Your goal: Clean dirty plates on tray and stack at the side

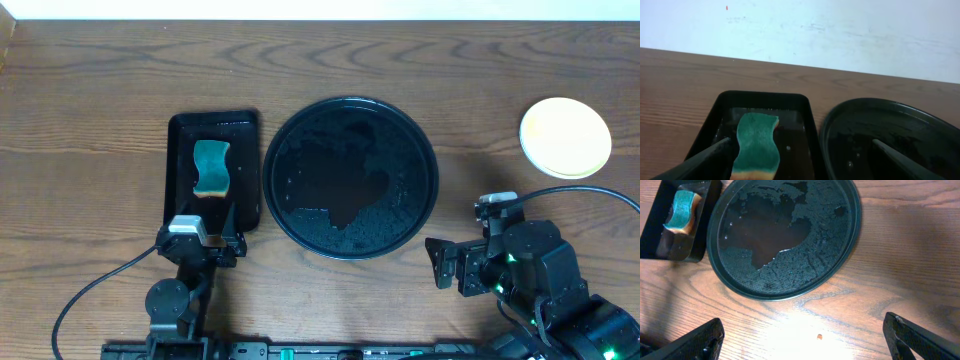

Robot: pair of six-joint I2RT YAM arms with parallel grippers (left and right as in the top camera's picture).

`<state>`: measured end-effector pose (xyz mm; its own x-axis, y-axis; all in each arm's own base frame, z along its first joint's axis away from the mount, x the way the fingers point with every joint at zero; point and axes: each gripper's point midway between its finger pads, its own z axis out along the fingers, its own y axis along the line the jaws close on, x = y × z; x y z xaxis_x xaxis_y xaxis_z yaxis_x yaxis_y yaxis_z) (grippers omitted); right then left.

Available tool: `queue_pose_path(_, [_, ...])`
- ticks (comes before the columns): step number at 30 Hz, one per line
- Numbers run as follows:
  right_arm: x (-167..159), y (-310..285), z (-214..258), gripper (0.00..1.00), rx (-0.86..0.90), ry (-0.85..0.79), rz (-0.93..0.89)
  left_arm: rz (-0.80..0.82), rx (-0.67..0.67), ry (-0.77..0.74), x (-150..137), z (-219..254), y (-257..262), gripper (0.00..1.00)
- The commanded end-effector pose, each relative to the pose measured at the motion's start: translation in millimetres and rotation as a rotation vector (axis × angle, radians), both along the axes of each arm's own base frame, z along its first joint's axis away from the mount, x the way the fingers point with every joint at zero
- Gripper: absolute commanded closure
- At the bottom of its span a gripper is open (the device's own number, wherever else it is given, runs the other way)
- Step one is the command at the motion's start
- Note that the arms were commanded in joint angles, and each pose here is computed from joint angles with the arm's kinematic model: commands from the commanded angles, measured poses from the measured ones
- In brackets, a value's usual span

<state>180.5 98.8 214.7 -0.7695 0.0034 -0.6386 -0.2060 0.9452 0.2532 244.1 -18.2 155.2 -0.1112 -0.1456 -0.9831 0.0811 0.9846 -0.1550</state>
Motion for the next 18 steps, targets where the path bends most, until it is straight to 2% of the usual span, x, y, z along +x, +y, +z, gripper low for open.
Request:
queue_pose_path(1, [-0.1, 0.4, -0.3, 0.01, 0.001, 0.002, -0.006, -0.008, -0.009, 0.05, -0.5, -16.4, -1.3, 0.15])
queue_pose_path(10, [-1.4, -7.1, -2.3, 0.01, -0.036, -0.003, -0.019, -0.008, -0.009, 0.05, -0.5, -16.4, -1.3, 0.15])
queue_pose_path(13, [10.5, -17.0, -4.3, 0.01, -0.098, -0.067, -0.053, -0.008, -0.009, 0.05, -0.5, -16.4, -1.3, 0.14])
queue_pose_path(18, [28.5, -12.4, -20.5, 0.01, -0.124, -0.228, 0.028, -0.008, -0.009, 0.05, -0.5, -16.4, -1.3, 0.14])
